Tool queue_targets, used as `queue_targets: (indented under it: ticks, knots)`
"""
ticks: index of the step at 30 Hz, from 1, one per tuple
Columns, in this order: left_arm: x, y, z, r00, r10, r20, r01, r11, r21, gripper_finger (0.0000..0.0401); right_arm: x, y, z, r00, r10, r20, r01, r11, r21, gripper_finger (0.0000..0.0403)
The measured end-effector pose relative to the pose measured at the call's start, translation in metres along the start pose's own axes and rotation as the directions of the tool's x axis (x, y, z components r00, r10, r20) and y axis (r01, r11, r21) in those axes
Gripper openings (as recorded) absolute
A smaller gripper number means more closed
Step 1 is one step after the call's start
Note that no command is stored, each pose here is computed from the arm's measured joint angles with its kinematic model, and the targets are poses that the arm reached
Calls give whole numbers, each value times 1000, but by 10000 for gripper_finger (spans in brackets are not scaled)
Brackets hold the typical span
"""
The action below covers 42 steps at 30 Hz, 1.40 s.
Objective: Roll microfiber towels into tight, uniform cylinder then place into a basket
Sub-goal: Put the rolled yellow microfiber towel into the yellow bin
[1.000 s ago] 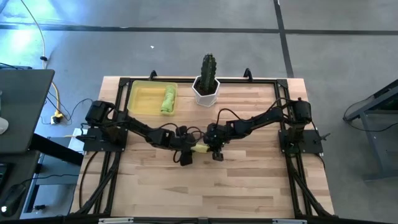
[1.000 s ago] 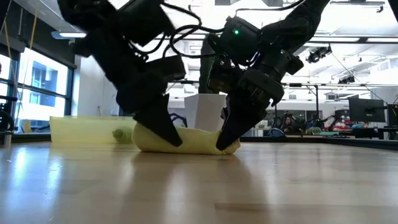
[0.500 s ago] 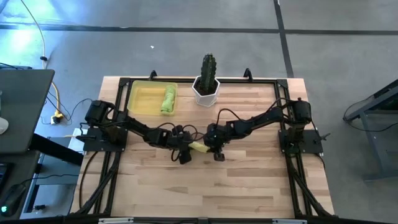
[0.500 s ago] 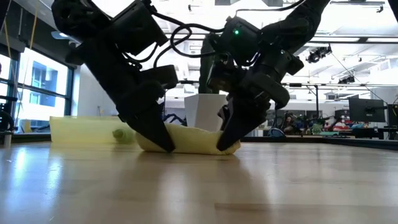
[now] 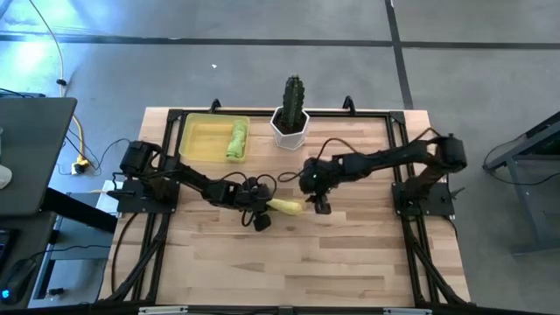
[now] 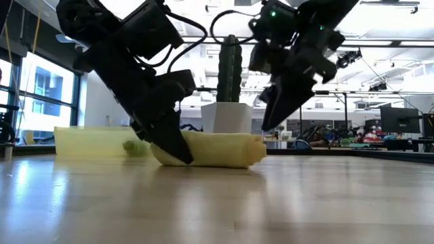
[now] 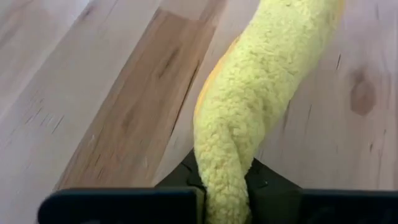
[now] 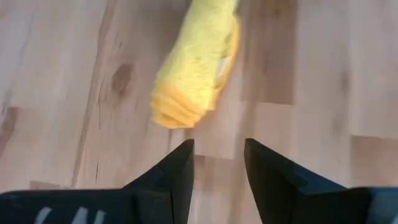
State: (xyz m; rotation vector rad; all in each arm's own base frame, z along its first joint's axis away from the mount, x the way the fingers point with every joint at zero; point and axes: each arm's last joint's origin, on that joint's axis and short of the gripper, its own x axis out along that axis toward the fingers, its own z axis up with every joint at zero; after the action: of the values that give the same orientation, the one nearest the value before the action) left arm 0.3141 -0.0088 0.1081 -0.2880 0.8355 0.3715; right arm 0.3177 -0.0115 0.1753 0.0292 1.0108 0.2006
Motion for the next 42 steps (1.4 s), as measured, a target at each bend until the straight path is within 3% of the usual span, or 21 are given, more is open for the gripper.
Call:
queue_targets:
  ticks: [7,11,15,20,22,25,28,30,36,42]
  knots:
    - [2,12,10,998,33,55,-29,997,-70,10,-37,1,-3,1000,-14,-5,14,1000,-1,133]
    - [-4,27,25,991,68,115,-53,991,-126,10,-49,1,-7,993,-110,-34,110,994,2,133]
    - [-20,50,46,969,152,195,-117,977,-178,9,-60,1,-12,975,-203,-86,204,979,7,133]
    - [-58,87,65,917,322,235,-254,927,-277,10,-76,5,-17,969,-225,-98,226,974,5,133]
    - [-75,103,65,875,440,200,-366,873,-322,10,-86,7,-20,969,-225,-100,226,974,4,133]
    - [-96,129,56,779,621,85,-542,736,-405,11,-100,11,-22,971,-229,-71,231,973,19,133]
    - [-105,150,45,693,720,-44,-647,593,-478,11,-114,14,-22,971,-237,-20,237,971,34,133]
    - [-106,161,38,658,743,-122,-686,525,-503,11,-121,16,-22,970,-241,13,240,970,35,133]
    - [-91,179,22,557,783,-278,-786,389,-480,11,-136,19,-24,967,-248,67,244,968,55,133]
    - [-77,191,11,500,785,-366,-823,299,-483,12,-140,21,-26,966,-248,72,244,968,59,133]
